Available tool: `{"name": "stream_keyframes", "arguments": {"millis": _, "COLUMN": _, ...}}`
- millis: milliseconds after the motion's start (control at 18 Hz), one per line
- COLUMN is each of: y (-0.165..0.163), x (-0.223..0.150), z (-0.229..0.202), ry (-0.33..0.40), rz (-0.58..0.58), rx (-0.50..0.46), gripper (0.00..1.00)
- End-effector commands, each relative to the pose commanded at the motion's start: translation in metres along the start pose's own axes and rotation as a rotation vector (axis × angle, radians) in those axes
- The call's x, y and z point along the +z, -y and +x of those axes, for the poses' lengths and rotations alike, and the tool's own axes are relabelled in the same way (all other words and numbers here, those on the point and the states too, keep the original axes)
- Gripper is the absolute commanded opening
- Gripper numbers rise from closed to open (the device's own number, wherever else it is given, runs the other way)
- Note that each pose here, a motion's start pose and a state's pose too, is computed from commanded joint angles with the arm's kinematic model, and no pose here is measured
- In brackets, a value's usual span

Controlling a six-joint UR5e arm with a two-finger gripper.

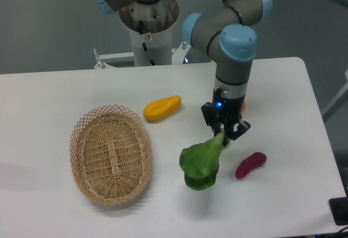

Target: Pick up the green vegetable from the table

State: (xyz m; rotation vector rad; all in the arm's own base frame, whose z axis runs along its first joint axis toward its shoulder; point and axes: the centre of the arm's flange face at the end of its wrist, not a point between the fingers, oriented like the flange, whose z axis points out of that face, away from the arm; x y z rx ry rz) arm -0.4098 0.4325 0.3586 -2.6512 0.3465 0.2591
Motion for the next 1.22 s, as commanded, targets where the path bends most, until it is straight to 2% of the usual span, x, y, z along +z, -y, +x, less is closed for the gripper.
{"name": "stream_keyframes", "arguments": {"millis": 1222, "y": -0.001, "x": -0.015, "z": -0.004, "ry": 0.024, "rz": 0.009, "rx": -0.009, "gripper": 0.31}}
